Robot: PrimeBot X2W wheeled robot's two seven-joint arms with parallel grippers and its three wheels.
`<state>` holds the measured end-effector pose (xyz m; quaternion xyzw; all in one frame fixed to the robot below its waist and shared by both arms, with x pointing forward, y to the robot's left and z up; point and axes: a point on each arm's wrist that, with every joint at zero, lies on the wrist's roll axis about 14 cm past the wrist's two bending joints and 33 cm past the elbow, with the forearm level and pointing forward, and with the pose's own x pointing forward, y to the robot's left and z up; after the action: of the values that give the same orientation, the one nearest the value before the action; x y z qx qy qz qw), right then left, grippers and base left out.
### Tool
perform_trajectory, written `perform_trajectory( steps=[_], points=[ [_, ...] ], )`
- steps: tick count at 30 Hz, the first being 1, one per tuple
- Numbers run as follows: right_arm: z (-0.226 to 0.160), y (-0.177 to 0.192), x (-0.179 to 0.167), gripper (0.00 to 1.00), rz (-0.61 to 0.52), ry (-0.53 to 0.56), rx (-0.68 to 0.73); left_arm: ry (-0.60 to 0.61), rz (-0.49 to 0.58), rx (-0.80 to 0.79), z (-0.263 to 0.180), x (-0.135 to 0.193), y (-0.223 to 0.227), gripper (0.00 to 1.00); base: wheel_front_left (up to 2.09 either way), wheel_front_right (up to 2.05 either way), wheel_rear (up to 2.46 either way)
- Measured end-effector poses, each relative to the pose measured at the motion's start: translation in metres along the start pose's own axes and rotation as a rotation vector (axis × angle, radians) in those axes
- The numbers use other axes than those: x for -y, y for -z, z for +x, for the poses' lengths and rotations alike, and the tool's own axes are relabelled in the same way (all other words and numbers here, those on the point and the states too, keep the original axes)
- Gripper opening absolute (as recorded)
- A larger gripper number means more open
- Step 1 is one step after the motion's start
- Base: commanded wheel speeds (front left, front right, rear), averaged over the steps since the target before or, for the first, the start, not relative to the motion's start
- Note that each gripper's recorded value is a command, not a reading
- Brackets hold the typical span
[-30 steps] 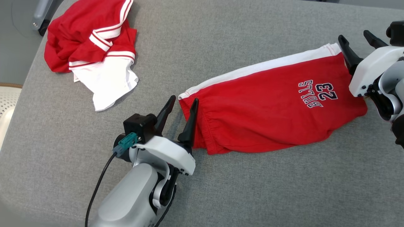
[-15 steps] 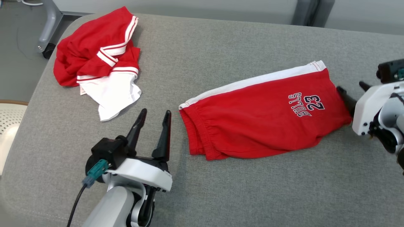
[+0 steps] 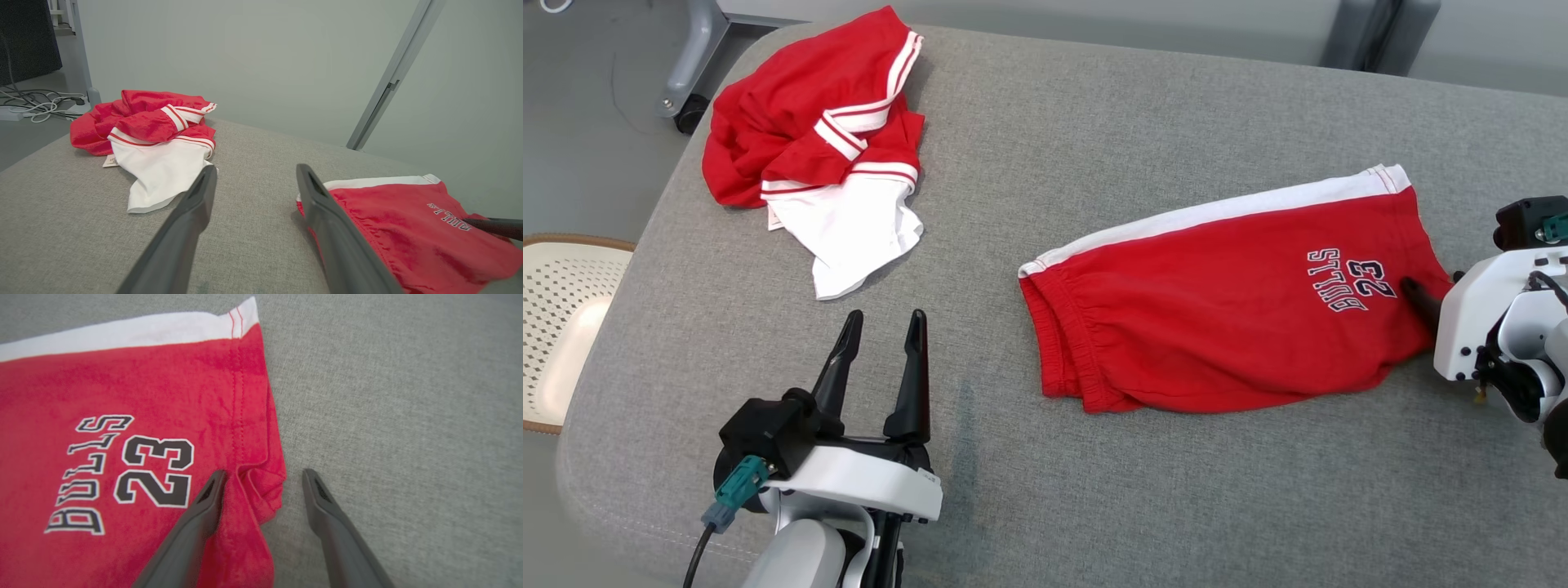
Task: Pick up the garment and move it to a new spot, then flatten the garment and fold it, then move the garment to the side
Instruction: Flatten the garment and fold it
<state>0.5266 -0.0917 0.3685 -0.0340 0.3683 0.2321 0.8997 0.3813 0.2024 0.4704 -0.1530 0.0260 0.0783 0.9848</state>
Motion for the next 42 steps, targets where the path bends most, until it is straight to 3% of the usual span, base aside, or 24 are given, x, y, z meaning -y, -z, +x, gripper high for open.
perform_trajectory(
  steps=[1,2,4,5,6,20,32,42],
  points=[
    [0.001,0.001,0.0,0.47,0.007,-0.001,-0.003,-0.003,0.0,0.001,0.0,-0.001,0.0,1.0,0.0,0.0,0.0],
    [0.002,0.001,-0.001,0.47,0.009,-0.002,-0.007,-0.007,0.004,0.004,0.0,-0.003,-0.001,1.0,0.0,0.0,0.0],
    [0.003,0.0,-0.003,0.29,0.012,-0.005,-0.01,-0.008,0.006,0.007,0.0,-0.004,-0.001,1.0,0.0,0.0,0.0],
    [0.003,0.0,-0.005,0.04,0.013,-0.008,-0.01,-0.01,0.006,0.009,0.0,-0.004,-0.002,1.0,0.0,0.0,0.0],
    [0.003,0.0,-0.006,0.0,0.017,-0.012,-0.009,-0.012,0.006,0.01,0.0,-0.005,-0.002,1.0,0.0,0.0,0.0],
    [-0.032,0.0,0.006,0.0,0.157,0.009,0.173,0.085,-0.01,0.005,0.004,0.026,0.003,1.0,0.0,0.0,0.0],
    [-0.093,0.037,0.058,0.0,0.331,0.163,0.325,0.233,-0.011,-0.01,0.011,0.073,0.011,1.0,0.0,0.0,0.0],
    [-0.124,0.056,0.077,0.0,0.396,0.251,0.373,0.295,0.02,-0.023,0.01,0.093,0.017,1.0,0.0,0.0,0.0]
  ],
)
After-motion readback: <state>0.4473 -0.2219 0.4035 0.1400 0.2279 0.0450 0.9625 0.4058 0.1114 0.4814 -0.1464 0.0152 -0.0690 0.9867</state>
